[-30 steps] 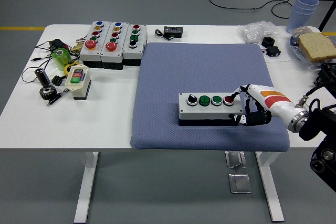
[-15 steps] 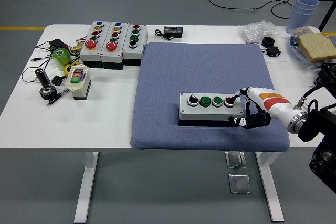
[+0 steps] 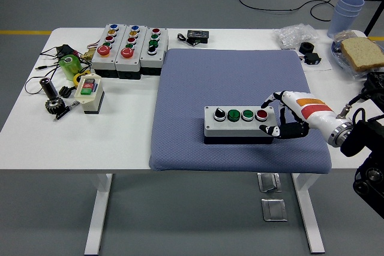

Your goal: Pick up the button,place it on the desk,press the button,press the button

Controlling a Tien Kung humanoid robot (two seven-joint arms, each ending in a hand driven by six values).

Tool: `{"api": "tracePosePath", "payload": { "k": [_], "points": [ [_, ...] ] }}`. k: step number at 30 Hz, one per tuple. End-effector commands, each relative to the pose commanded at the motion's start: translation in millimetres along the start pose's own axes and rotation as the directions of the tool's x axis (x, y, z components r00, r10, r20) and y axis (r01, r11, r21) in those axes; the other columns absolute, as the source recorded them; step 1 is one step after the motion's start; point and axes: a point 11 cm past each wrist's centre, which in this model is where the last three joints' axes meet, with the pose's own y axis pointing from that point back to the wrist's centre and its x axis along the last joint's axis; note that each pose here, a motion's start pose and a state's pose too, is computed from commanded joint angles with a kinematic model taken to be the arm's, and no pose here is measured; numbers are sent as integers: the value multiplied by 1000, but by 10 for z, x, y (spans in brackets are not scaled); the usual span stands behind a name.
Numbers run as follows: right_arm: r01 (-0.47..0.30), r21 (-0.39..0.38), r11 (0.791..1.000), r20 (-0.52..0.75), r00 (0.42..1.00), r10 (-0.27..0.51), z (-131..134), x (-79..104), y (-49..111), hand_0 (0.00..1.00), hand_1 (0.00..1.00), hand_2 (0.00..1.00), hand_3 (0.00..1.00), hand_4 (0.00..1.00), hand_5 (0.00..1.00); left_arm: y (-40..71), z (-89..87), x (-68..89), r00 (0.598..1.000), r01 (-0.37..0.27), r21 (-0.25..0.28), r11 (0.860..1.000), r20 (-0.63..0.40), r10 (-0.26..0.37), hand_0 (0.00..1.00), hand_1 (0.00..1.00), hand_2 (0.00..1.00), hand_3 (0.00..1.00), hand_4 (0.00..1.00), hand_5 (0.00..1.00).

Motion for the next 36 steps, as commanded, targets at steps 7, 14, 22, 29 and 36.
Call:
{"api": "tracePosePath", "payload": {
  "k": [7, 14, 22, 29, 36],
  "points": [
    [19, 28, 999, 1, 1000, -19, -126, -78, -45, 125, 2, 232, 641, 820, 424, 0, 2, -1, 1000, 2, 0, 1000, 0, -2, 651, 646, 642, 546, 311, 849],
    [55, 21, 998, -3, 998, -55, -117, -196, -77, 125, 2, 231, 641, 821, 427, 0, 1, 0, 1000, 2, 0, 1000, -1, -2, 651, 646, 642, 546, 309, 848],
    [83, 6, 997, -11, 996, -83, -81, -274, -93, 125, 2, 231, 641, 821, 429, 1, 1, 9, 1000, 1, 0, 1000, 0, -1, 651, 646, 642, 547, 309, 845],
    [116, -4, 993, -25, 993, -116, -63, -366, -91, 125, 2, 231, 641, 820, 427, 1, 4, 11, 1000, 0, 0, 1000, 1, 0, 651, 646, 642, 545, 309, 847],
    [87, 2, 996, -5, 996, -87, -78, -301, -91, 126, 2, 231, 641, 818, 428, 1, 4, 3, 1000, 1, 0, 1000, 2, -1, 651, 646, 642, 544, 310, 851]
  ]
}}
